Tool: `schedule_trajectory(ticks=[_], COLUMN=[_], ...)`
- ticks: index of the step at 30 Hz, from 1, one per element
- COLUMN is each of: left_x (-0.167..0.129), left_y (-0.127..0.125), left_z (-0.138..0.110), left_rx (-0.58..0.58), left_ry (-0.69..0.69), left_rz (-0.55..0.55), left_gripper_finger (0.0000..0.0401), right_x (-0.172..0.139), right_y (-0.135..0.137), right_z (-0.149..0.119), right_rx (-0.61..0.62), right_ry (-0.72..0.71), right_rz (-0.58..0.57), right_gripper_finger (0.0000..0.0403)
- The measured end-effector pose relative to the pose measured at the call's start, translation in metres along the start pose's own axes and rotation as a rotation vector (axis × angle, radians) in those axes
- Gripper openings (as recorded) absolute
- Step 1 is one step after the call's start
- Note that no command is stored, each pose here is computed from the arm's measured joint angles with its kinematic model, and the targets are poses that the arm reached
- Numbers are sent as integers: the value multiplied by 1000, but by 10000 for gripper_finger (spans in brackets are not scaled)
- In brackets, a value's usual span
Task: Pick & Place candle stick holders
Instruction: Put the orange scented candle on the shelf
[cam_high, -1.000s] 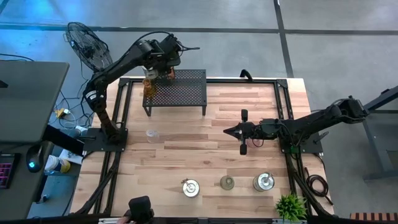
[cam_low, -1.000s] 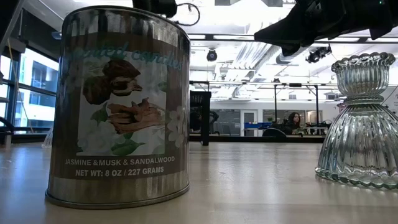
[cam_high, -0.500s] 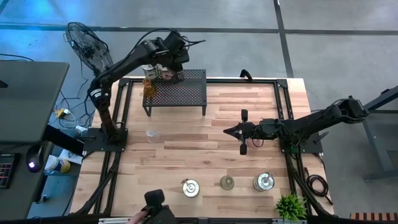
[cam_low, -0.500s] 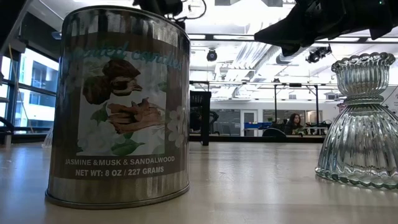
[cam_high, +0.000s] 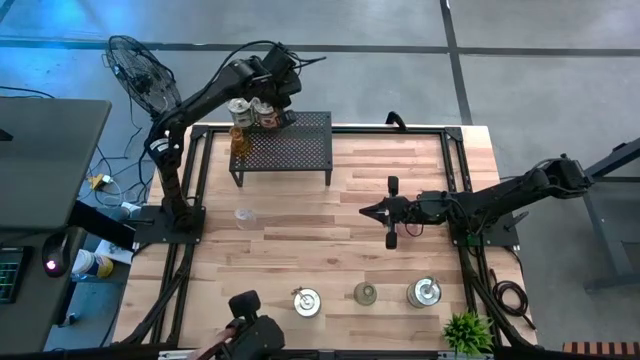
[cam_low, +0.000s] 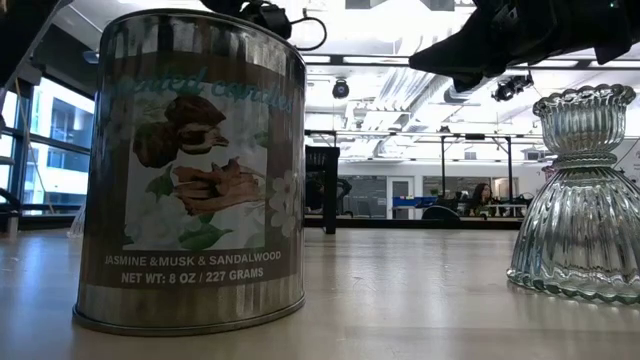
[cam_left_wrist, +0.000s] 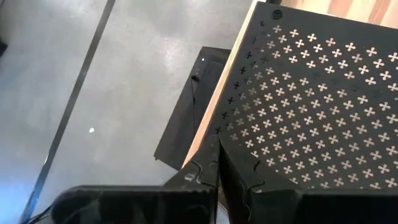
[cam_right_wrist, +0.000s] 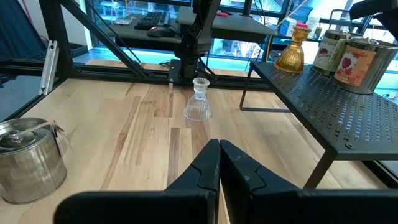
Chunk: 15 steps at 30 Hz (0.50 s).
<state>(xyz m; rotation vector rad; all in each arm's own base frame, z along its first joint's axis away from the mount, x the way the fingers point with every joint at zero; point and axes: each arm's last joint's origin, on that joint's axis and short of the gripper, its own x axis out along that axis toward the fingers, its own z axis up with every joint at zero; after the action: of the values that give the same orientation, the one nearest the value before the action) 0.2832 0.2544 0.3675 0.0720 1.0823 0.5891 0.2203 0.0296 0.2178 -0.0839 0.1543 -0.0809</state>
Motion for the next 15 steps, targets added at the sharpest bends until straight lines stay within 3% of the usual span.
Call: schedule_trajectory(ticks=[15], left_x=[9], left_y=[-3], left_z=[-7], left_rx=[11], left_ry=[78], left_rz=[40], left_gripper_finger=[2], right_x=[0], right_y=[0], right_z=[0], right_rx=[0], right_ry=[1], right_rz=[0], right_gripper_finger=[1])
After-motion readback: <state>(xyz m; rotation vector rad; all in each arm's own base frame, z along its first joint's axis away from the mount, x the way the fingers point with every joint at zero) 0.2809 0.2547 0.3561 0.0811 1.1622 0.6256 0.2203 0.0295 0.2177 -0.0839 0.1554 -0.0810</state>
